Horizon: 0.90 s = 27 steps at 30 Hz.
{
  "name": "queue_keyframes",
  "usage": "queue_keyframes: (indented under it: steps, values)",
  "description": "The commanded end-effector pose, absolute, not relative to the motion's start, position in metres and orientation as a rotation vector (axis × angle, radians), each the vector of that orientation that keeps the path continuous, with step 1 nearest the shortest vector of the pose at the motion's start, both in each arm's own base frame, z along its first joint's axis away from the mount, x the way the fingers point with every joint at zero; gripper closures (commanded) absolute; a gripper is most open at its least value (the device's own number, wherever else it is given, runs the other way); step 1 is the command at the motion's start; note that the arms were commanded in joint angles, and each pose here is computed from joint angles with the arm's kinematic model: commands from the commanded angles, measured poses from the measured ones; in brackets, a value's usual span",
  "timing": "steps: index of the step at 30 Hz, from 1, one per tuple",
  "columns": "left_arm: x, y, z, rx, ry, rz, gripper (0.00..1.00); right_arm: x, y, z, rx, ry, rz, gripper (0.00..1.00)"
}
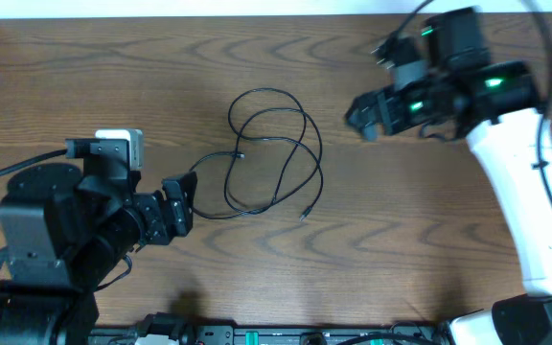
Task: Untangle cables
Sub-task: 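Reach the right gripper to the remaining black cable coil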
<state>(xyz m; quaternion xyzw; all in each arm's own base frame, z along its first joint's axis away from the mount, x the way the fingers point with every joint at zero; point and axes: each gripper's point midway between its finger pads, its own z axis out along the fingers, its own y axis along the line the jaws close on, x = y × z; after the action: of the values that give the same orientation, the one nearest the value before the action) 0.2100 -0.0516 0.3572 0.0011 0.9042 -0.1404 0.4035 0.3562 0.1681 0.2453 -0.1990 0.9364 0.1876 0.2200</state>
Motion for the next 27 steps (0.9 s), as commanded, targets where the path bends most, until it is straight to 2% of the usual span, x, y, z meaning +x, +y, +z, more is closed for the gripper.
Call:
queue_keyframes:
  steps: [1, 8, 15, 27]
  values:
    - [0.213, -0.035, 0.348, -0.203, 2.316, -0.307, 0.18, 0.341, 0.191, 0.227, -0.675, 2.622, 0.455, 0.01]
    - [0.208, -0.034, 0.350, -0.183, 2.305, -0.295, 0.18, 0.304, 0.242, 0.181, -0.875, 2.714, 0.490, 0.01]
    - [0.198, -0.025, 0.342, -0.168, 2.343, -0.216, 0.18, 0.287, 0.264, 0.127, -1.024, 2.804, 0.468, 0.01]
    - [0.181, -0.023, 0.338, -0.092, 2.368, -0.175, 0.17, 0.261, 0.278, 0.088, -1.472, 2.728, 0.425, 0.01]
